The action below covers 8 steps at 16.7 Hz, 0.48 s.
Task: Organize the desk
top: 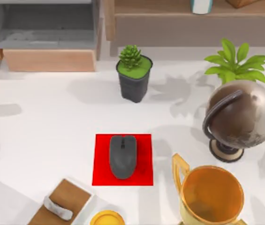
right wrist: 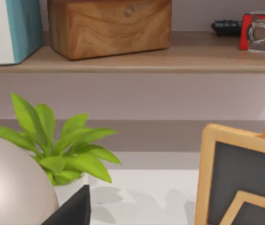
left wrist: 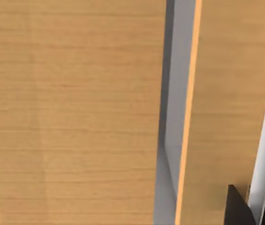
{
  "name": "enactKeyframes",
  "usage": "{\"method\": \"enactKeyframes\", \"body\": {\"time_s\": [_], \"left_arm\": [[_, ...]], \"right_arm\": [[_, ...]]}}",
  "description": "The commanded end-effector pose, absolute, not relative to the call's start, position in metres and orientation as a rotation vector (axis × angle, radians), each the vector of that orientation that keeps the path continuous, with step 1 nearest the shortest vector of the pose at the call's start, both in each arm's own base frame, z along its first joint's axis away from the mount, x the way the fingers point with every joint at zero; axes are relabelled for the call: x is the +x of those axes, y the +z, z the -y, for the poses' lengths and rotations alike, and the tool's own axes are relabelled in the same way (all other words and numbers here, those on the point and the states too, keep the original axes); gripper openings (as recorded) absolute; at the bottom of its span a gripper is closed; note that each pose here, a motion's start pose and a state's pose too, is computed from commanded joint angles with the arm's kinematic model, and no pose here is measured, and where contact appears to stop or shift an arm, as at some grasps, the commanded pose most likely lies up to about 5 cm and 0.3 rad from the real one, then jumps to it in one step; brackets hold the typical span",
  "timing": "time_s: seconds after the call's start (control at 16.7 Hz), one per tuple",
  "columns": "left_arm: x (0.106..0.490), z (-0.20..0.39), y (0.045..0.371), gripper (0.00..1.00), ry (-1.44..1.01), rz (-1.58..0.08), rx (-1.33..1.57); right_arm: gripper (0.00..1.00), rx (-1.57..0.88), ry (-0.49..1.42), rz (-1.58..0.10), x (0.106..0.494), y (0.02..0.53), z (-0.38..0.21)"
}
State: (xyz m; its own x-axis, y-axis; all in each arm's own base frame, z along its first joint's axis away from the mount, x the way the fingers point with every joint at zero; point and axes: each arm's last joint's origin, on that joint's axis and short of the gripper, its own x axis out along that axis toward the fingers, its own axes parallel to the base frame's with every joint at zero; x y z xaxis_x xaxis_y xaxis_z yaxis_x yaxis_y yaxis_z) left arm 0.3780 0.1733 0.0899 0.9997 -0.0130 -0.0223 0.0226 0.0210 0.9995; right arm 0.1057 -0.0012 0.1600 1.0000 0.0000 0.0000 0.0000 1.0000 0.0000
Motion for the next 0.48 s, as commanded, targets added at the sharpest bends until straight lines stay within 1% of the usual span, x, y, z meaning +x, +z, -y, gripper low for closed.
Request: {"method": "enactKeyframes", "body": {"time_s": [0.18, 0.48], "left_arm": [[0.38, -0.174, 0.088, 0.0, -0.033, -0.013, 1.546], [0.42, -0.176, 0.091, 0.0, -0.02, -0.005, 1.552]], "right_arm": [[1.0, 0.0, 0.0, 0.0, 0.106, 0.16, 0.001], [1.0, 0.0, 0.0, 0.0, 0.106, 0.16, 0.001]]}}
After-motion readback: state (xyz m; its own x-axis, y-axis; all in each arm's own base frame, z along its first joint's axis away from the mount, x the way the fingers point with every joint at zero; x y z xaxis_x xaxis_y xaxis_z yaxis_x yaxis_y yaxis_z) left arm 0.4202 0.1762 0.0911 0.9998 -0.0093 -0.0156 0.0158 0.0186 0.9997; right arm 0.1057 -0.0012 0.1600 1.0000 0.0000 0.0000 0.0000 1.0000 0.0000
